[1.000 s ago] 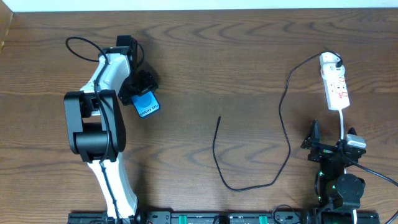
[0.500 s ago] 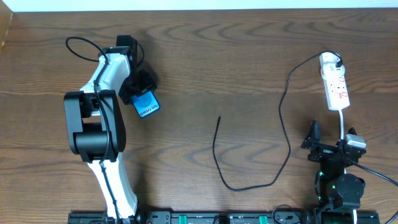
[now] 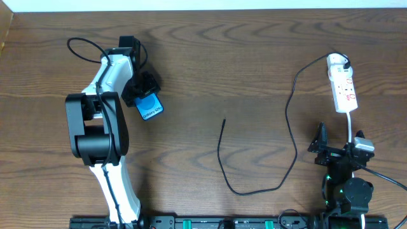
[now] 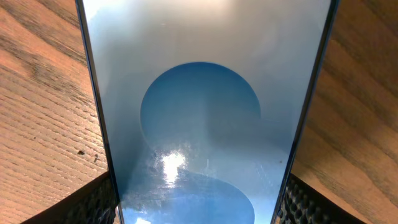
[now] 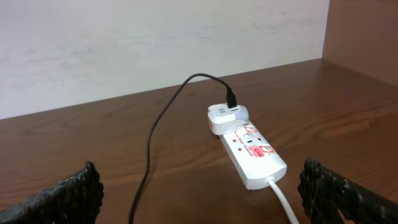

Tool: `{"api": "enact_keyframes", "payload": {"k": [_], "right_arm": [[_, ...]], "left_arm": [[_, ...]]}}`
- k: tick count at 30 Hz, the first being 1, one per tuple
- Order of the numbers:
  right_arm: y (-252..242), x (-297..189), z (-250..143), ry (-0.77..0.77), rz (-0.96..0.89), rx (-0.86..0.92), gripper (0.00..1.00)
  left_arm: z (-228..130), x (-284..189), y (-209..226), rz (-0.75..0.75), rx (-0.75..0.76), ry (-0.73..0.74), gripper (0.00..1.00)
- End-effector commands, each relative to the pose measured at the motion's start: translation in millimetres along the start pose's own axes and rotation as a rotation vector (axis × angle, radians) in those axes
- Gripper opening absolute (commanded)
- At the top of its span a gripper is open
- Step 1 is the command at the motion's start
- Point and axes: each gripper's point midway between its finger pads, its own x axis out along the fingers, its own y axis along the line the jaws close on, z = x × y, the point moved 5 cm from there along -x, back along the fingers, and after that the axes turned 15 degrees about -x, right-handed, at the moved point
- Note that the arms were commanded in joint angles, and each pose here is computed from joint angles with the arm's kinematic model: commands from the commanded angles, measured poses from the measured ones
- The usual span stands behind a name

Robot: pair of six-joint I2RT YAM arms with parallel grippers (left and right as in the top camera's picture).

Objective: Plug charger to phone and switch on socket
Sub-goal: 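Close the left gripper on the blue phone's lower end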

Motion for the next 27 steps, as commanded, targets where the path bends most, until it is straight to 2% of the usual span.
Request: {"api": "enact_keyframes", "payload": {"k": [1, 5, 10, 20, 27], "right_arm": [[0.5, -0.3, -0.3, -0.001, 0.001, 0.003, 0.99], [0.5, -0.3, -0.3, -0.001, 0.001, 0.003, 0.99], [0.5, -0.3, -0.3, -0.001, 0.001, 0.003, 0.99], [0.5, -0.3, -0.3, -0.001, 0.001, 0.003, 0.99], [0.5, -0.3, -0.3, -0.001, 0.001, 0.003, 0.99]], "left_arm": [[-5.8, 5.2, 2.1, 0.006, -0.007, 0.024, 0.47], [-5.8, 5.2, 2.0, 0.006, -0.007, 0.024, 0.34], [-5.2, 5.1, 1.5, 0.003, -0.007, 0.021, 0.07], [-2.6, 0.3, -0.9, -0.007, -0.006, 0.011, 0.07], [1.8, -22.1, -6.1, -0.042, 0.014, -0.025, 0.07]]}}
